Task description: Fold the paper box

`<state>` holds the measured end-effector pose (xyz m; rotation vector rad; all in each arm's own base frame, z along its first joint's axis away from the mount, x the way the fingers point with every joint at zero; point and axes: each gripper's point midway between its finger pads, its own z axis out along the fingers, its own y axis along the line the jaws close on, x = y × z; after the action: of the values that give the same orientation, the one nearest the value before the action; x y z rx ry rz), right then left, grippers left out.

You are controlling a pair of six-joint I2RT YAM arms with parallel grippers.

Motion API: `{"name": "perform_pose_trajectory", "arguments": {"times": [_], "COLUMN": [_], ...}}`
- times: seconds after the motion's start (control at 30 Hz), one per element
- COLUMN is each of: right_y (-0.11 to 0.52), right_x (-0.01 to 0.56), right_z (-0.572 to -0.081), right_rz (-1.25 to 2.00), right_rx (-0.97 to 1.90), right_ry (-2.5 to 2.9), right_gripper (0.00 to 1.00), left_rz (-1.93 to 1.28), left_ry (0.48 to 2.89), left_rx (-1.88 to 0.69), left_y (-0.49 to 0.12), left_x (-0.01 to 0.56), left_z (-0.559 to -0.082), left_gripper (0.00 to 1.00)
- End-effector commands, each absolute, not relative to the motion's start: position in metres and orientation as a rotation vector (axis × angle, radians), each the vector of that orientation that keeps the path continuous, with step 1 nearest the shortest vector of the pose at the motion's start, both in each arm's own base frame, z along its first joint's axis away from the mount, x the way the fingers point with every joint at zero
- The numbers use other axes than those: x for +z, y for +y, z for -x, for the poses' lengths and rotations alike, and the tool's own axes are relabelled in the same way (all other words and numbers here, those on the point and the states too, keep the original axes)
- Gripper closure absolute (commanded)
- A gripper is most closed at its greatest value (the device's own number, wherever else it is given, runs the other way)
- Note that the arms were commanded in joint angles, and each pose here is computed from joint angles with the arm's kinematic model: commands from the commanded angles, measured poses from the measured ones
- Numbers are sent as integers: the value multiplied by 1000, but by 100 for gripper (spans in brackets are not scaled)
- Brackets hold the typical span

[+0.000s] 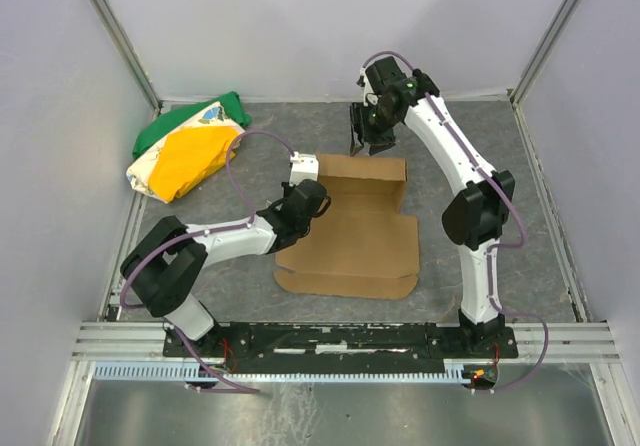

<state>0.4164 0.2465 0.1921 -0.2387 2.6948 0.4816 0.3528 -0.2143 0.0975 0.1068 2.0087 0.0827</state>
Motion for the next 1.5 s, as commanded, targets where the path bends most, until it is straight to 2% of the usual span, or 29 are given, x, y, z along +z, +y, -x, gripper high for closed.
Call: {"name": "perform_pose_trajectory", "arguments": {"times": [0.0, 0.37, 0.4, 0.5, 0.6, 0.77, 0.93, 1.13, 1.47], "right_y": [234, 239, 241, 244, 246, 251, 254, 252, 258], "right_x": [202, 194, 189, 181, 177, 177, 174, 174, 177], "right_z": [-384, -371, -372, -376, -381, -393, -400, -406, -405], "right_rz": [305, 283, 286, 289, 289, 293, 296, 323, 357], "right_rx": [463, 539, 547, 552, 553, 571, 619, 670, 744], "right_ry": [2732, 2757, 2767, 2777, 2783, 2776, 2776, 2770, 2767], "right_gripper": [42, 42, 42, 42, 42, 42, 42, 43, 45], "left_rz": [-75, 43, 43, 30, -2, -68, -136, -234, -254], "left_ry": [1975, 2096, 2096, 2084, 2067, 2021, 1951, 1688, 1659], "left_rx": [89, 218, 221, 194, 119, 41, -27, -172, -144], "left_y": [-215, -206, -205, -205, -209, -207, -206, -211, -209], "left_x": [115, 89, 90, 92, 93, 89, 80, 98, 81], "left_z": [-374, -395, -395, -392, -386, -375, -365, -355, -374], "left_gripper": [97, 97, 95, 78, 66, 51, 47, 39, 38]}}
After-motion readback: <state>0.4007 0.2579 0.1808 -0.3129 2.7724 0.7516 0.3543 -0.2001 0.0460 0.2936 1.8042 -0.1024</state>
